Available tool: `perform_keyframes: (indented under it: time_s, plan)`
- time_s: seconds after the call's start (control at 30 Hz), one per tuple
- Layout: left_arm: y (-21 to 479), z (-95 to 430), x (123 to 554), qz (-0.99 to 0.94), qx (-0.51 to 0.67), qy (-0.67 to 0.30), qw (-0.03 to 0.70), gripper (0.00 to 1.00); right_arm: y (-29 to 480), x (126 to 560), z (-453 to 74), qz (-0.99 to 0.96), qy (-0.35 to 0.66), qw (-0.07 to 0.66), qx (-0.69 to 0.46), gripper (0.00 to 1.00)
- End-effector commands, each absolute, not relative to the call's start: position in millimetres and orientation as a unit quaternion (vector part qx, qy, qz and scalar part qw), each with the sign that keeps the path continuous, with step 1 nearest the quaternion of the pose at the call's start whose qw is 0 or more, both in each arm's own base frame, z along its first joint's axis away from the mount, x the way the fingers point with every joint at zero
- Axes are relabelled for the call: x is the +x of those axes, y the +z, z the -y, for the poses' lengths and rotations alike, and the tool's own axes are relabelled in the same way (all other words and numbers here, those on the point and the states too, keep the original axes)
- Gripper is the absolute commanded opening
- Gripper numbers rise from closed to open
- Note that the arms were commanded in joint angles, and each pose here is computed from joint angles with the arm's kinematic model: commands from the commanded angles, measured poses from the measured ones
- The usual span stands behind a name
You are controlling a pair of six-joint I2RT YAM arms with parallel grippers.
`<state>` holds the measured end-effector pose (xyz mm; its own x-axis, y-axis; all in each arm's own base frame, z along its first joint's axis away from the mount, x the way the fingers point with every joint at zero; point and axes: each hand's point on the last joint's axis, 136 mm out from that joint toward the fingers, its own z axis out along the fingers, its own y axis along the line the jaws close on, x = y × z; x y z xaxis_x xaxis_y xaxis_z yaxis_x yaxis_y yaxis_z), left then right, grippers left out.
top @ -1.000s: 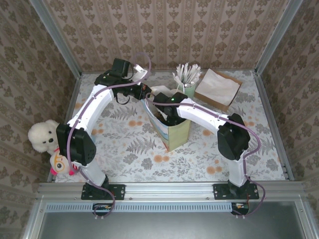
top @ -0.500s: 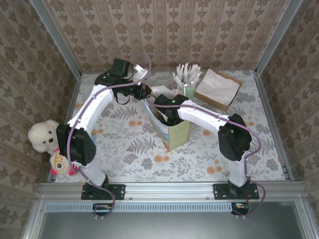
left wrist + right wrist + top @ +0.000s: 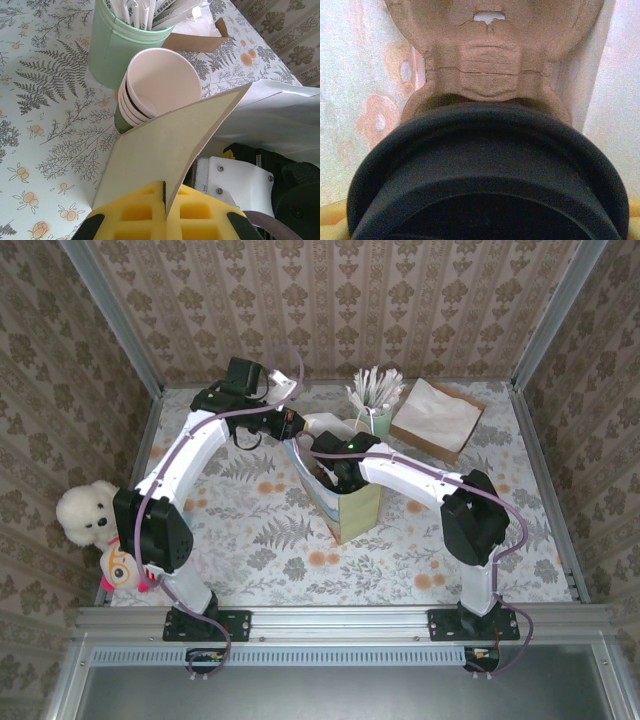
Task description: Pack the takeout coffee
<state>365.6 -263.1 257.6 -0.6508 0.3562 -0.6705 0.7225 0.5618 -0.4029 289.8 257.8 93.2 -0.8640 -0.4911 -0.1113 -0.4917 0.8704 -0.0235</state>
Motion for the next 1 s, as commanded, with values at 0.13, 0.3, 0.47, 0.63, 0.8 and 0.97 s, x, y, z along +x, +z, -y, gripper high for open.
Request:
perform_keyframes:
  time_s: [0.13, 0.3, 0.47, 0.63, 0.8, 0.97]
  plan:
    - [263.0, 266.9, 363.1, -0.837, 0.322, -0.354, 0.266, 0.00, 39.1, 260.9, -217.6, -0.960, -0.076, -0.041, -0.267, 0.45]
    - [262.6, 268.1, 362.1, -0.835, 0.321, -0.359, 0.264, 0.00, 20.7, 255.6, -212.6, -0.959, -0.079, -0.062, -0.265, 0.45]
    - [262.6, 268.4, 362.4, -0.835, 0.322, -0.360, 0.264, 0.00, 5.5, 252.0, -205.9, -0.957, -0.090, -0.086, -0.262, 0.45]
    - [265.1, 269.8, 361.1, -0.832, 0.324, -0.364, 0.264, 0.00, -3.5, 242.3, -198.6, -0.952, -0.102, -0.116, -0.263, 0.45]
    - [265.3, 269.9, 361.4, -0.831, 0.326, -0.364, 0.265, 0.00, -9.0, 233.9, -194.1, -0.949, -0.105, -0.140, -0.261, 0.45]
    - [264.8, 270.4, 361.6, -0.831, 0.327, -0.365, 0.265, 0.00, -11.2, 230.6, -191.3, -0.947, -0.111, -0.153, -0.260, 0.46]
